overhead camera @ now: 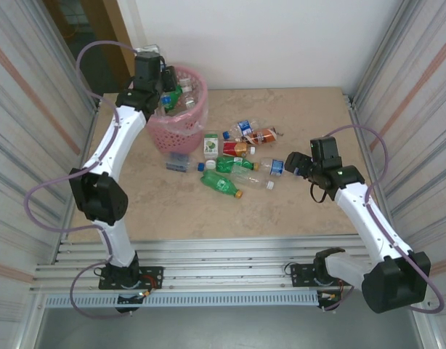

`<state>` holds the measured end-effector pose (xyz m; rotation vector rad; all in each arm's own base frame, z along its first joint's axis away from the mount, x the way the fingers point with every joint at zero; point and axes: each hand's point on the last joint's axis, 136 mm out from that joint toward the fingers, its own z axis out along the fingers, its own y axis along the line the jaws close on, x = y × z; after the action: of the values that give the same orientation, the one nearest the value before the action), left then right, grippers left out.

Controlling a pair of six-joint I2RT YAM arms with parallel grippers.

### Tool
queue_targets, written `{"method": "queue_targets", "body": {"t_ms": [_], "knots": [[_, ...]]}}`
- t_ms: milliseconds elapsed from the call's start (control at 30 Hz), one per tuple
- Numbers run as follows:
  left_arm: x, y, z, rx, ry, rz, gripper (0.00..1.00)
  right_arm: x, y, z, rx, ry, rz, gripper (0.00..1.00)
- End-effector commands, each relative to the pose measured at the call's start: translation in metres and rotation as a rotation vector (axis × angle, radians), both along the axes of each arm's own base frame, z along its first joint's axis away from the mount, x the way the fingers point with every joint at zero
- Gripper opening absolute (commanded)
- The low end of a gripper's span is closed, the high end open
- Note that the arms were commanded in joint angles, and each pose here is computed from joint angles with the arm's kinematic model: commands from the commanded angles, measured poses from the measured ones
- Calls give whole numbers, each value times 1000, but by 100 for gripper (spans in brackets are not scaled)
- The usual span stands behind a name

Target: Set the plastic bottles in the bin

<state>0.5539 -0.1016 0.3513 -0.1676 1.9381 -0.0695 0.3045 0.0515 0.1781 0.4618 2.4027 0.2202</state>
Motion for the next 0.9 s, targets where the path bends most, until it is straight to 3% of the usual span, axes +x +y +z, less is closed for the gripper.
{"method": "queue_targets", "body": {"t_ms": [0,233,467,800,867], "knots": [[10,11,15,52,-76,48,45,-7,-3,-1,-2,12,-27,98],[4,26,-35,56,46,144,53,-5,0,-5,7,19,-19,98],[-19,46,-59,25,92,264,56,-4,1,-7,9,21,-17,98],[-35,51,-59,-29,88,299,85,-2,3,-11,9,26,-9,98],[-35,50,-53,-38,76,290,87,-2,2,-12,8,28,-11,98]]}}
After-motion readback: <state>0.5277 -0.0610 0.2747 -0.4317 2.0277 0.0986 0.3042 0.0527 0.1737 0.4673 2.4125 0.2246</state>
